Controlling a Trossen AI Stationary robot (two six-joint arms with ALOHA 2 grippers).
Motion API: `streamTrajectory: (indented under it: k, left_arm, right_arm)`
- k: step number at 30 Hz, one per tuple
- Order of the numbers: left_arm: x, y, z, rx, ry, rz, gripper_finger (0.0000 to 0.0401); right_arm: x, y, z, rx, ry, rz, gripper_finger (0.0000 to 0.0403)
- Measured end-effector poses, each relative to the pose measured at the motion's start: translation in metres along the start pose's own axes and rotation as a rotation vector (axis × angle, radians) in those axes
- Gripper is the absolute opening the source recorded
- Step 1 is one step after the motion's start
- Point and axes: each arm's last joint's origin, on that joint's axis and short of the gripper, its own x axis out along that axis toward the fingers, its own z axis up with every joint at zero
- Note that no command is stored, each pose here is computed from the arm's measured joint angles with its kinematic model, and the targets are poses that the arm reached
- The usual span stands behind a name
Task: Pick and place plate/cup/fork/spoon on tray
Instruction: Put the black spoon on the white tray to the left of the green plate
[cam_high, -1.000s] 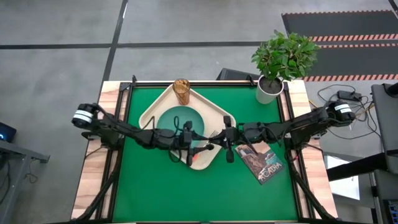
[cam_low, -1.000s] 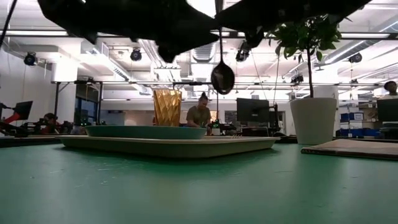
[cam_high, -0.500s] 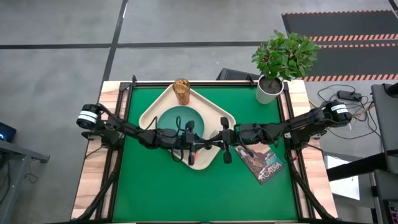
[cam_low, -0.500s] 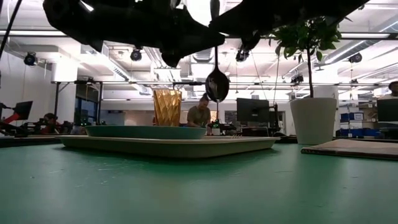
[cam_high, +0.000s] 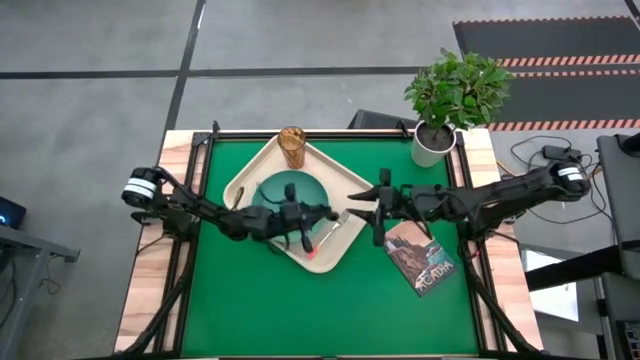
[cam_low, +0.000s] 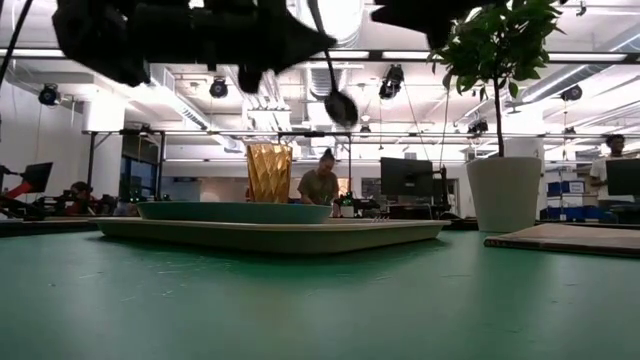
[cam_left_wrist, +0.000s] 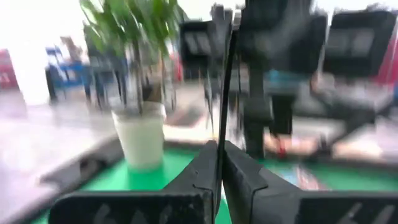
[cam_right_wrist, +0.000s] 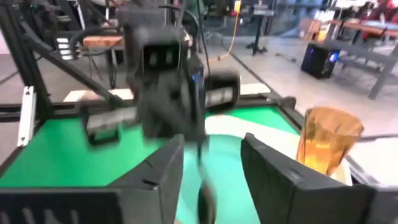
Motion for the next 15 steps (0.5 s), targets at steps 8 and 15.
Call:
streamTrajectory:
  k: [8,15]
  left_arm:
    - [-0.023,0.006,0.025,0.088,-0.359,-0.061,0.0]
    - [-0.02,0.001,0.034,0.129,-0.428,-0.176,0.0]
  right_arm:
    - [-0.012,-0.002,-0.014,0.062,0.059,0.02,0.0194]
    - [0.01,0.004,-0.041,-0.005,-0.061,0.029,0.0209]
